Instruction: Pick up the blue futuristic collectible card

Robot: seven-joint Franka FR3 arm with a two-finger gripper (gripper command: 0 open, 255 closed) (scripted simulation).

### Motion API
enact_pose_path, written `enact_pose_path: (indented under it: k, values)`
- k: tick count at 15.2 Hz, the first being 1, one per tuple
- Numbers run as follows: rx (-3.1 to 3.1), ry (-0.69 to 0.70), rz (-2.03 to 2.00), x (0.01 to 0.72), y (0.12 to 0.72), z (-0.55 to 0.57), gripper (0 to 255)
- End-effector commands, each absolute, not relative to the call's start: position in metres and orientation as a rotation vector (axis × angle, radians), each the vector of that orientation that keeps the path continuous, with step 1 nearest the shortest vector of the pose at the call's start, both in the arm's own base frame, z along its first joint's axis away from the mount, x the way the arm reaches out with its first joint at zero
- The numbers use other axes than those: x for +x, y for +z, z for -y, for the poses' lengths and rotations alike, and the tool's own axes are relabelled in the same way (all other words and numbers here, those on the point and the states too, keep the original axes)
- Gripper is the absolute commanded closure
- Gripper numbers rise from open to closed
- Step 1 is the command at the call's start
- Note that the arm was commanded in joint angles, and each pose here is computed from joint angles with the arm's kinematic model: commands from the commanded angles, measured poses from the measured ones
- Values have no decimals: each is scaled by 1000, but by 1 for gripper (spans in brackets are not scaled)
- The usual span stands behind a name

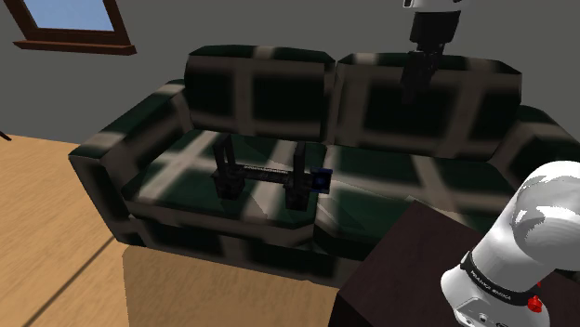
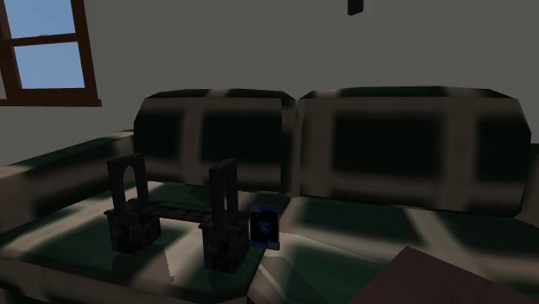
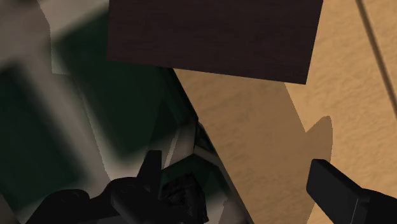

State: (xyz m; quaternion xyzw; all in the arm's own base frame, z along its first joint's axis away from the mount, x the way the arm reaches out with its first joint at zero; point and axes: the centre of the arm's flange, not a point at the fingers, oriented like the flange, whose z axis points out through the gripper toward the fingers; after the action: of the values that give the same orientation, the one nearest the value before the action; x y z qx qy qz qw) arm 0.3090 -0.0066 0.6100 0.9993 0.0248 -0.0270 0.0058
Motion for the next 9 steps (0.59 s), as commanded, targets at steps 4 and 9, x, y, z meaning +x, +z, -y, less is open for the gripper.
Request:
enact_pose_path:
  k: [4,9]
  values:
    - [3146,-95,-137,330,582,29,0]
    - [3174,-113,-236,367,534,62,0]
